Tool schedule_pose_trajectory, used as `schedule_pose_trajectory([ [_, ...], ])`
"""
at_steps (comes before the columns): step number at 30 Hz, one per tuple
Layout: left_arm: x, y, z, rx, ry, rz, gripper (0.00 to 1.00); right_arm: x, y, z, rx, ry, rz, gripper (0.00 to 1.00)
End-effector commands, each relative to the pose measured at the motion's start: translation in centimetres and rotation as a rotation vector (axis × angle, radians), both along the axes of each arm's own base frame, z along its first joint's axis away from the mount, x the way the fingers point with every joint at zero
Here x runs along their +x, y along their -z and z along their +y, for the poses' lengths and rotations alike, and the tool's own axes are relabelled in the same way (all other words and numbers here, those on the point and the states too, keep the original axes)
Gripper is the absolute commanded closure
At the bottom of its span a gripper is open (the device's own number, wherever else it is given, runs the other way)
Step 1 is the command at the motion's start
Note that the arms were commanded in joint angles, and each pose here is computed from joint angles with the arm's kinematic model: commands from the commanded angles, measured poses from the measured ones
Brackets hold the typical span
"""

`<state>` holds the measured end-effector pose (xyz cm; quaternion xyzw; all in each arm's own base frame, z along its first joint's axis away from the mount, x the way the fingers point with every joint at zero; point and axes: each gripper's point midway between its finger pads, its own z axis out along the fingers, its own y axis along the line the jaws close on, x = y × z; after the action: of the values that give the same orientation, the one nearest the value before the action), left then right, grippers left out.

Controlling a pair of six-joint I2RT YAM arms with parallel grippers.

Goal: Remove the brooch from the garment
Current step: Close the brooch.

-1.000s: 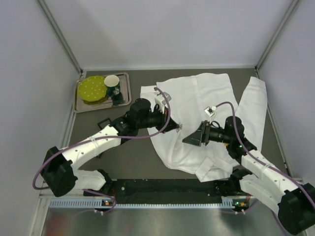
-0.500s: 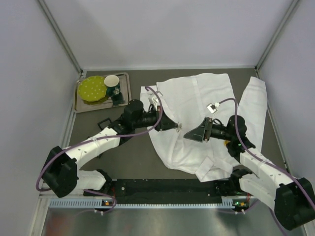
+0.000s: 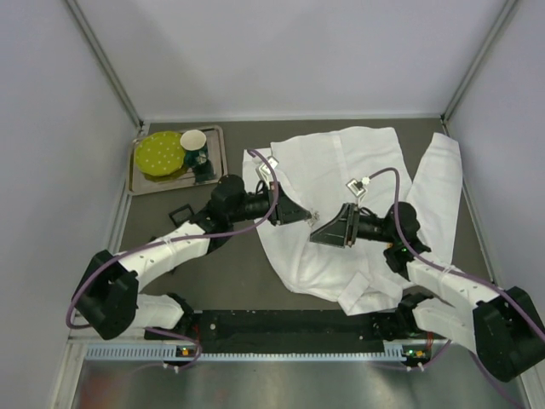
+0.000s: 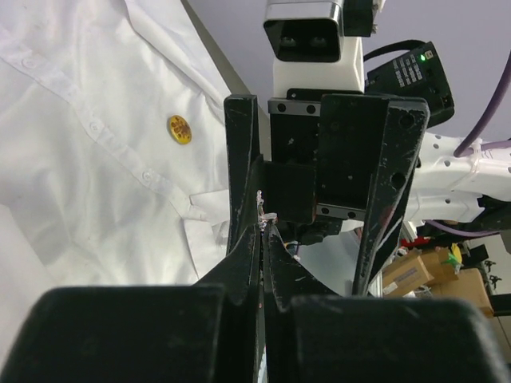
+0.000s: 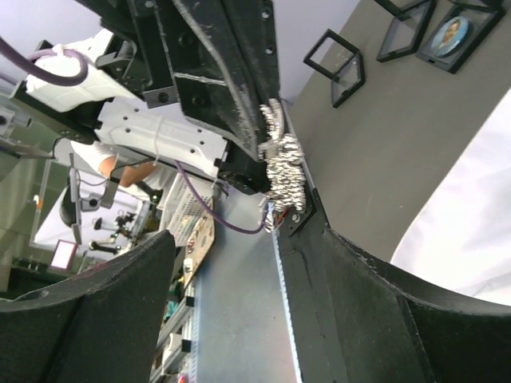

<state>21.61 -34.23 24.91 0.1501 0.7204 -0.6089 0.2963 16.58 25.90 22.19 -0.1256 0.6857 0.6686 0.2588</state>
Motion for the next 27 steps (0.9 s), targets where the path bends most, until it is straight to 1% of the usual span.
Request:
schedule_pose_trajectory([
  [1,0.4,-1.3,0.0,-0.054,-0.007,-0.046,1.0,-0.8,-2.9,0.5,0.091,-0.025,-0.098,0.27],
  [7,0.9,-0.8,-0.1,-0.043,-0.017,-0.043,1.0,-1.7,-4.8,1.1,0.144,-0.05,-0.1,0.29],
  [12,0.9,-0.6,0.0,-0.034,-0.023,-0.046,1.0,-1.8,-5.5,1.0,0.149,-0.039,-0.101,0.3],
  [27,0.2,-0.8,0.3,-0.044,-0.006,-0.051,1.0,-0.8,-5.9,1.1,0.142,0.007,-0.086,0.28],
])
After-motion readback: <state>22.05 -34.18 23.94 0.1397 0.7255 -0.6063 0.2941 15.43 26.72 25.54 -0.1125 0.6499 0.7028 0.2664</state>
